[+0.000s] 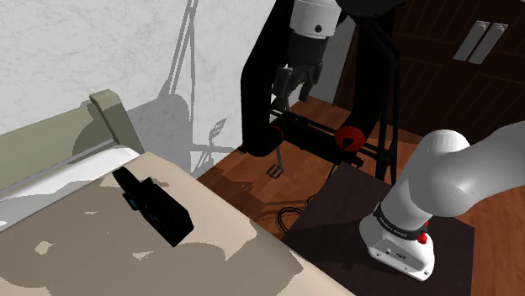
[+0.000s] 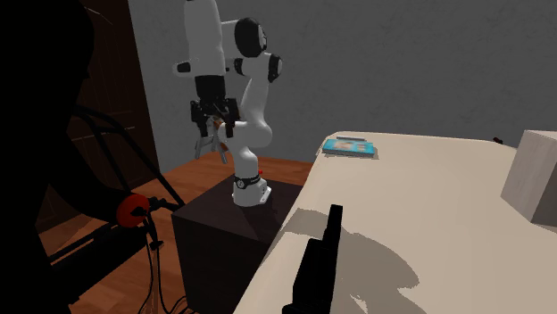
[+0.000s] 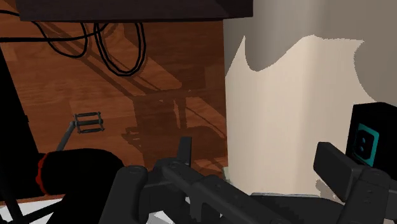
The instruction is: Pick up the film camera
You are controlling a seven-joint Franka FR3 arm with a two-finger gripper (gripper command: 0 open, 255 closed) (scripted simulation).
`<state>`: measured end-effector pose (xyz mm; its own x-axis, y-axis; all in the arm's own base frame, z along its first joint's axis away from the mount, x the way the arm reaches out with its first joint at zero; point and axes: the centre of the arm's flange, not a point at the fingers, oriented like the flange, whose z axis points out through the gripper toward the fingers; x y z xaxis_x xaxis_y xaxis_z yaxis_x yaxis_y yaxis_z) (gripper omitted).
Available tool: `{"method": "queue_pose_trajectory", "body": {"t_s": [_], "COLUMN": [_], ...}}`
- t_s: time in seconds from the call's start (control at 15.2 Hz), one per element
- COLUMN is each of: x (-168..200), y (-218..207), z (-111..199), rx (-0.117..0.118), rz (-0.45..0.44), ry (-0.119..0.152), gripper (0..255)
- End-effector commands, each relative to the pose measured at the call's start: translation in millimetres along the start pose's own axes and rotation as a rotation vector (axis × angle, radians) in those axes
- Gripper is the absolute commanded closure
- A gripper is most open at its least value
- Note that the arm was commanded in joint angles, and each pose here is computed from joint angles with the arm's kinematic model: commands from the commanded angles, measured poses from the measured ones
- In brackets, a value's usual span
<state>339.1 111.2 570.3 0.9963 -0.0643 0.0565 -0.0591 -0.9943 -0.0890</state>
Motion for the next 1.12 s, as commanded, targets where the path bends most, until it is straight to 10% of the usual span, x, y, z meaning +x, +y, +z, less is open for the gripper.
{"method": "queue_pose_trajectory", "body": {"t_s": [0.0, 1.06], "x": [4, 27], "y": [-25, -229], "z": [9, 78], "rx": [-0.003, -0.035], "rz": [-0.011, -0.103], "ry": [-0.003, -0.025], "gripper": [0, 0]}}
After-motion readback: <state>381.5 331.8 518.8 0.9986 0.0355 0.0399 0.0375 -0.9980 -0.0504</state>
